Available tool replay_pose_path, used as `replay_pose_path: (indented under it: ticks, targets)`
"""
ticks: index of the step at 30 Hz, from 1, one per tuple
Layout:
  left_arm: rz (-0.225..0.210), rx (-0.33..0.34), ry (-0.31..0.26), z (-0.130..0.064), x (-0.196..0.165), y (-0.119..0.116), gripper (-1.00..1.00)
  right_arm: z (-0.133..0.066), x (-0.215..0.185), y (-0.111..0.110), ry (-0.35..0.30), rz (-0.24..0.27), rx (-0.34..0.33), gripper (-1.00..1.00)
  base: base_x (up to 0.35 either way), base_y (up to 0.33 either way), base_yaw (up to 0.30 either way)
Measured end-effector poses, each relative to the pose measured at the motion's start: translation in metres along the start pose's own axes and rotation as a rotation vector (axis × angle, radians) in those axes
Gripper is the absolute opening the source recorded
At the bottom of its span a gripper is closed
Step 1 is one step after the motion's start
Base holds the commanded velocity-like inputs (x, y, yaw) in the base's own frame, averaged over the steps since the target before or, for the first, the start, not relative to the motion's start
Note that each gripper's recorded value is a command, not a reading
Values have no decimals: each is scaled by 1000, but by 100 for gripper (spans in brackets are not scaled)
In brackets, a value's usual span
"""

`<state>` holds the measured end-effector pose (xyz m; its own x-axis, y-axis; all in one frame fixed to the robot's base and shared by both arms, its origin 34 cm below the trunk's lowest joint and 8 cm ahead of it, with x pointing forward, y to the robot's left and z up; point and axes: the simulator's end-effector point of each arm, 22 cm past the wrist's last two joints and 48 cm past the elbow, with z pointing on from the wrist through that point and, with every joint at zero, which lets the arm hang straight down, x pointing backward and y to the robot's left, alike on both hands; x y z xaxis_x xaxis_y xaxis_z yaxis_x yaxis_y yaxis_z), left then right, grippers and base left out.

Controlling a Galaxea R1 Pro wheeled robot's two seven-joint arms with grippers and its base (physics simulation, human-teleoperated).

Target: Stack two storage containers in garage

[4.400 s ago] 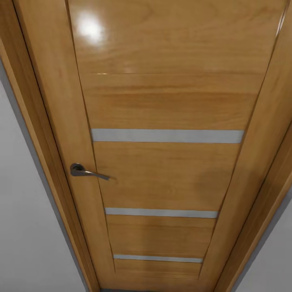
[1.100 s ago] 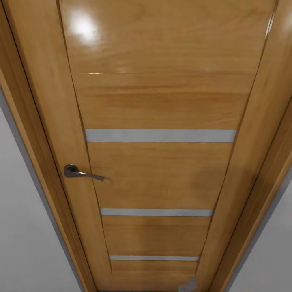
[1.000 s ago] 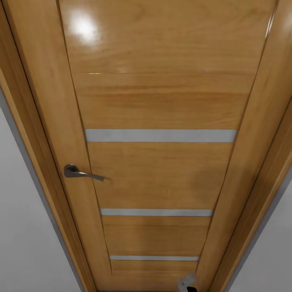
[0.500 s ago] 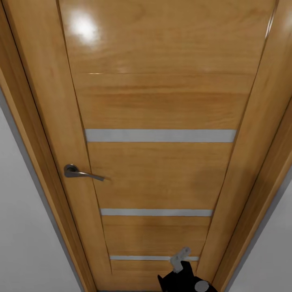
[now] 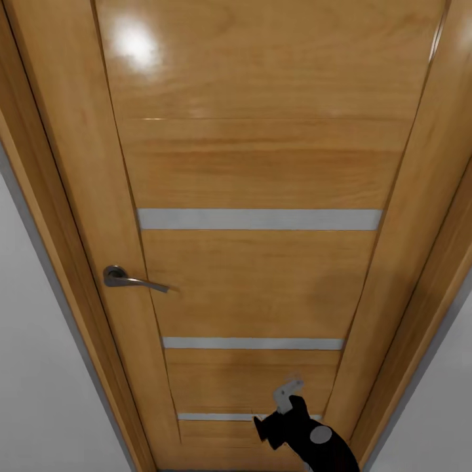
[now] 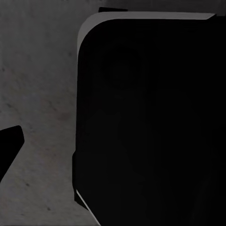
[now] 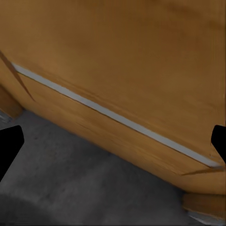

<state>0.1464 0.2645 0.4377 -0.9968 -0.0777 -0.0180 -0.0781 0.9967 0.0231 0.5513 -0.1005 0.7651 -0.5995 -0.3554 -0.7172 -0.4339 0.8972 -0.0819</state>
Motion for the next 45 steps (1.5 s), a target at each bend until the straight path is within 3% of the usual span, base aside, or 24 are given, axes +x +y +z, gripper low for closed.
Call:
replay_pose_path:
  ticks: [3, 11, 45]
  targets:
    - [0, 0, 0, 0, 0, 0, 100, 1, -17, 0, -26, 1, 0, 100, 0, 0, 0]
    - [1, 0, 0, 0, 0, 1, 100, 1, -54, 26, -64, 37, -41, 100, 0, 0, 0]
    - [2, 0, -2, 0, -1, 1, 100, -2, -117, 4, -162, 6, -9, 100, 0, 0, 0]
